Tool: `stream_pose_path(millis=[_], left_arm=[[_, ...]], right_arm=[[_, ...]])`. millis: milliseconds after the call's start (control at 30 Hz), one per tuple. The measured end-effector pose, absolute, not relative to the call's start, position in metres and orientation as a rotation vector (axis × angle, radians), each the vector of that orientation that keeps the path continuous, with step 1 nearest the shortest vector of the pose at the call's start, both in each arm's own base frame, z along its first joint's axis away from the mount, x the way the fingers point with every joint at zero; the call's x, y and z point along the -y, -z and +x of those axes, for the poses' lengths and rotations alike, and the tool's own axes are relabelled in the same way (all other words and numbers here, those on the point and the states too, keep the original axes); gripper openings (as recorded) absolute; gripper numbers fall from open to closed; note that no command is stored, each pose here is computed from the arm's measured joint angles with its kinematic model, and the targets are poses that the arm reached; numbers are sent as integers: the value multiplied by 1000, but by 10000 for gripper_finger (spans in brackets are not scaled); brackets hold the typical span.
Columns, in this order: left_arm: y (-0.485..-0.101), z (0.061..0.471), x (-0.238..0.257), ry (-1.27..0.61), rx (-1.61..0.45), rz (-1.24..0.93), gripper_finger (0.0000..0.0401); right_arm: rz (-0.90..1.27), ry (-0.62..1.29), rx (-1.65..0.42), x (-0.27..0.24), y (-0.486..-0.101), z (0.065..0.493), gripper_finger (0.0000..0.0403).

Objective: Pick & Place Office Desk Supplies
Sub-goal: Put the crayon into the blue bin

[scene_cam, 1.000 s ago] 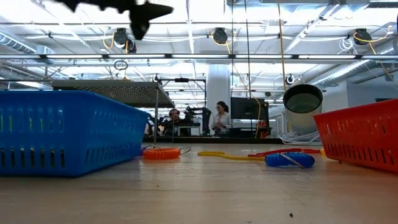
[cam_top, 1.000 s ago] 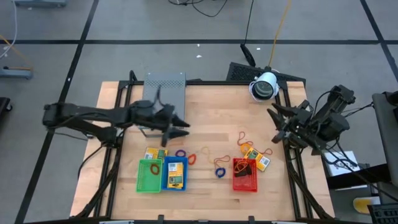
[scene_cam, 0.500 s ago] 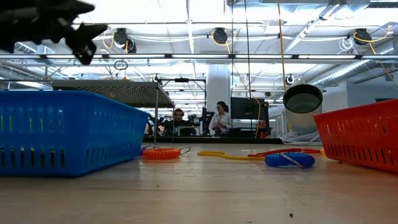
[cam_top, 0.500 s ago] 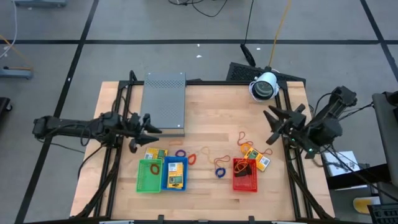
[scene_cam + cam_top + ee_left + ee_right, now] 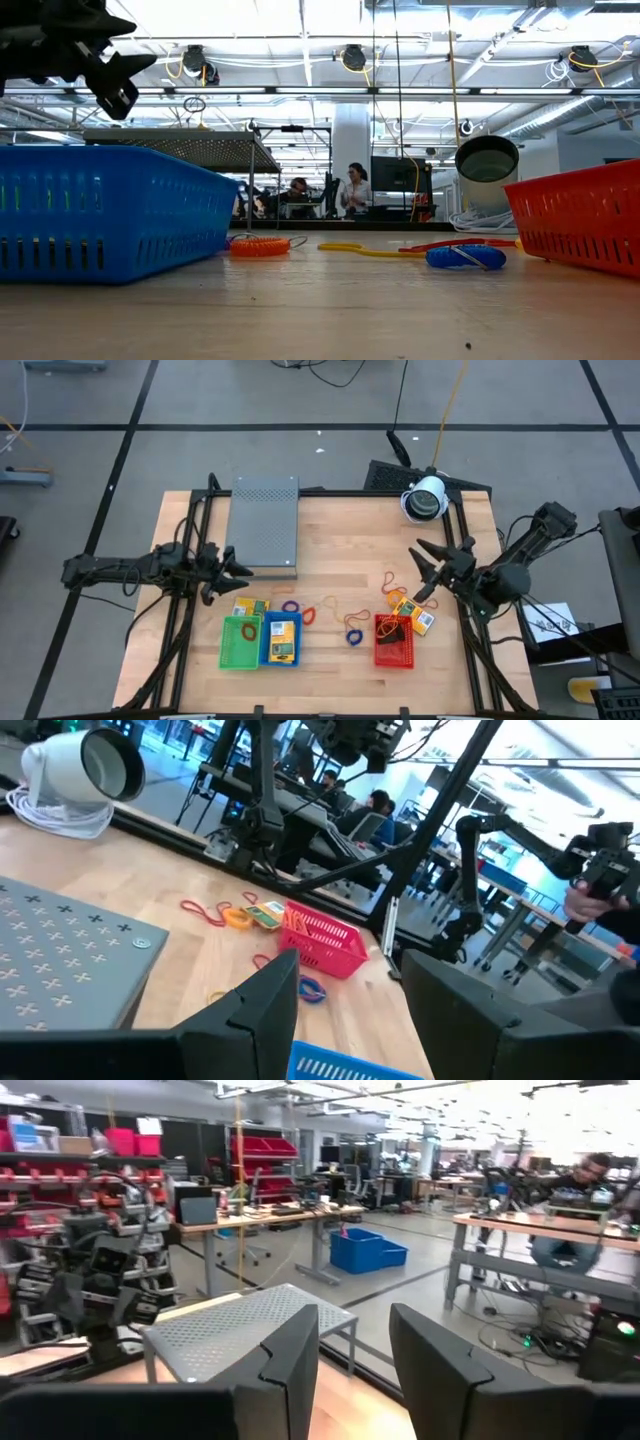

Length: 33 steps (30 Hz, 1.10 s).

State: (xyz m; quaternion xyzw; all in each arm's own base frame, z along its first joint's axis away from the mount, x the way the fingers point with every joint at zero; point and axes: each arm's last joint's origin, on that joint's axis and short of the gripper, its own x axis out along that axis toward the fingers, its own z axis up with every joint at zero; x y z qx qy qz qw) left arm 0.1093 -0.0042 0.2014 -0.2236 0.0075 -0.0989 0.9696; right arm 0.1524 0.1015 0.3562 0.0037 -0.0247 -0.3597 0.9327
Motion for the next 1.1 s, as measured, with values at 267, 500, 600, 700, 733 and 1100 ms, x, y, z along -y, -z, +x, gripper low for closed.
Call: stream_pose_path(millis=[267, 500, 600, 700, 733, 1100], left_arm=[[-201, 109, 4, 200, -11, -418, 186], [-201, 109, 4, 200, -12, -419, 186], [-201, 109, 4, 200, -12, -420, 186], [-201, 109, 4, 200, -12, -419, 186], [-201, 109, 4, 200, -13, -420, 186], [-201, 109, 4, 200, -13, -421, 186]], right_arm=[[-73, 733, 24, -101, -356, 152, 116], [-145, 744, -4, -99, -356, 153, 116], [-216, 769, -57, -100, -348, 154, 116], [-303, 806, -120, -103, -343, 160, 116], [-336, 818, -140, -103, -344, 163, 116], [-421, 331, -385, -77, -395, 210, 48]])
